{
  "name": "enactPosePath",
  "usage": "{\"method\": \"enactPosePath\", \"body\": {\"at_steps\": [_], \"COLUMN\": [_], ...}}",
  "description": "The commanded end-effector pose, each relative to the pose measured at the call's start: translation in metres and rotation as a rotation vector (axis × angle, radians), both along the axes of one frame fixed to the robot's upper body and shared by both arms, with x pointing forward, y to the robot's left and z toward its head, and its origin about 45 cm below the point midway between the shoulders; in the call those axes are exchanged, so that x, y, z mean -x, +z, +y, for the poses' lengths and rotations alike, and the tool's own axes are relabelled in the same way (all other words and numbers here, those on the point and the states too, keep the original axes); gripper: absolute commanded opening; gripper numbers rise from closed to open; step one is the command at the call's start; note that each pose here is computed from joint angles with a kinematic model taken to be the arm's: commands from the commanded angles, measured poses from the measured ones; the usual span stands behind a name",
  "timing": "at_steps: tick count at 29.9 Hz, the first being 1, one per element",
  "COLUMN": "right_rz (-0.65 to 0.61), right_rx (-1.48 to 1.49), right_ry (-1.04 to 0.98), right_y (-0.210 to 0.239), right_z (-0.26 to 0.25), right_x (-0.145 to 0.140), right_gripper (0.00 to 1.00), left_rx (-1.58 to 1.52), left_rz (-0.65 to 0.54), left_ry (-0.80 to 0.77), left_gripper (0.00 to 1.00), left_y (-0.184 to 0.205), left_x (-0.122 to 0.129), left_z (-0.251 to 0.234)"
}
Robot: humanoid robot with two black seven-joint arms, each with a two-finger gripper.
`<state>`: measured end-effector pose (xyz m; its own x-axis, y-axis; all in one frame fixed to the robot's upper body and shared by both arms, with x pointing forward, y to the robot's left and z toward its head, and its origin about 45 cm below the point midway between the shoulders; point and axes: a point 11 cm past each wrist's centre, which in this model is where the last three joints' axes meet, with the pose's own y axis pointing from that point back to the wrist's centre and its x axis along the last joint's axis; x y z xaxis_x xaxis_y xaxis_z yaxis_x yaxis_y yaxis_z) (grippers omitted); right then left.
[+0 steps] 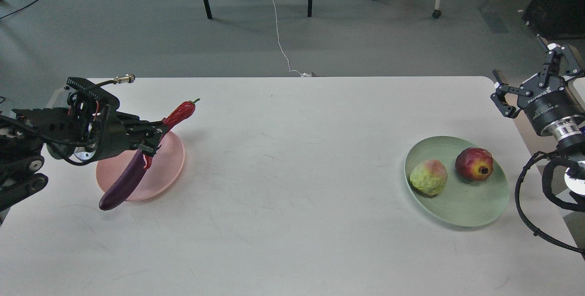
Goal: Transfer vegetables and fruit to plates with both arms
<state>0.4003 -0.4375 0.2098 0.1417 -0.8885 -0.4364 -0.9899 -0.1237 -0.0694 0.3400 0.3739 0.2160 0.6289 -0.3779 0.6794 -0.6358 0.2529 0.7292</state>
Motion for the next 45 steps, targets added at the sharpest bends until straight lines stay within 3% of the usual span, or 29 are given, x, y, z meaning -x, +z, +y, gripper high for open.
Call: {"method": "enactPosePath", "body": {"at_steps": [1, 7, 14, 19, 21, 24, 26, 31, 35, 40, 45], "right_rz": [0.002, 0.003, 0.016, 0.025, 0.024, 0.025, 0.027, 0.025, 0.022, -0.006, -0.066], "right_rx": [0.000, 0.002, 0.006, -0.004, -0.006, -0.003, -0.003, -0.003, -0.005, -0.010, -0.023], "right_ry": [0.003, 0.003, -0.002, -0.006, -0.006, -0.009, -0.009, -0.009, -0.006, -0.010, -0.053], "right_y": [-0.001, -0.001, -0.006, -0.012, -0.012, -0.012, -0.013, -0.012, -0.011, -0.001, 0.022], "right_z": [0.001, 0.001, -0.001, 0.001, 0.002, 0.000, 0.000, 0.000, 0.002, 0.002, -0.007], "right_x": [0.000, 0.000, 0.003, 0.004, 0.004, 0.004, 0.005, 0.004, 0.003, -0.003, -0.014], "right_gripper": [0.99, 0.99, 0.99, 0.99, 0.99, 0.99, 0.99, 0.99, 0.99, 0.99, 0.99], "left_rx": [0.001, 0.019, -0.033, -0.025, -0.034, -0.031, -0.023, 0.085, 0.316, 0.812, 1.241], "left_rz": [0.011, 0.006, 0.024, 0.042, 0.043, 0.049, 0.052, 0.053, 0.004, -0.041, 0.011], "left_ry": [0.020, 0.015, 0.110, 0.128, 0.146, 0.156, 0.153, 0.221, 0.344, 0.569, 0.685], "left_gripper": [0.10, 0.11, 0.12, 0.15, 0.24, 0.49, 0.60, 0.76, 0.91, 0.98, 0.98], "left_y": [-0.010, -0.015, -0.026, -0.040, -0.043, -0.050, -0.051, -0.045, -0.017, 0.033, 0.060], "left_x": [0.011, 0.011, 0.007, 0.002, 0.000, -0.002, -0.002, -0.006, -0.026, -0.055, -0.078], "left_z": [0.011, 0.006, 0.046, 0.045, 0.051, 0.050, 0.047, 0.044, 0.035, 0.027, 0.000]}}
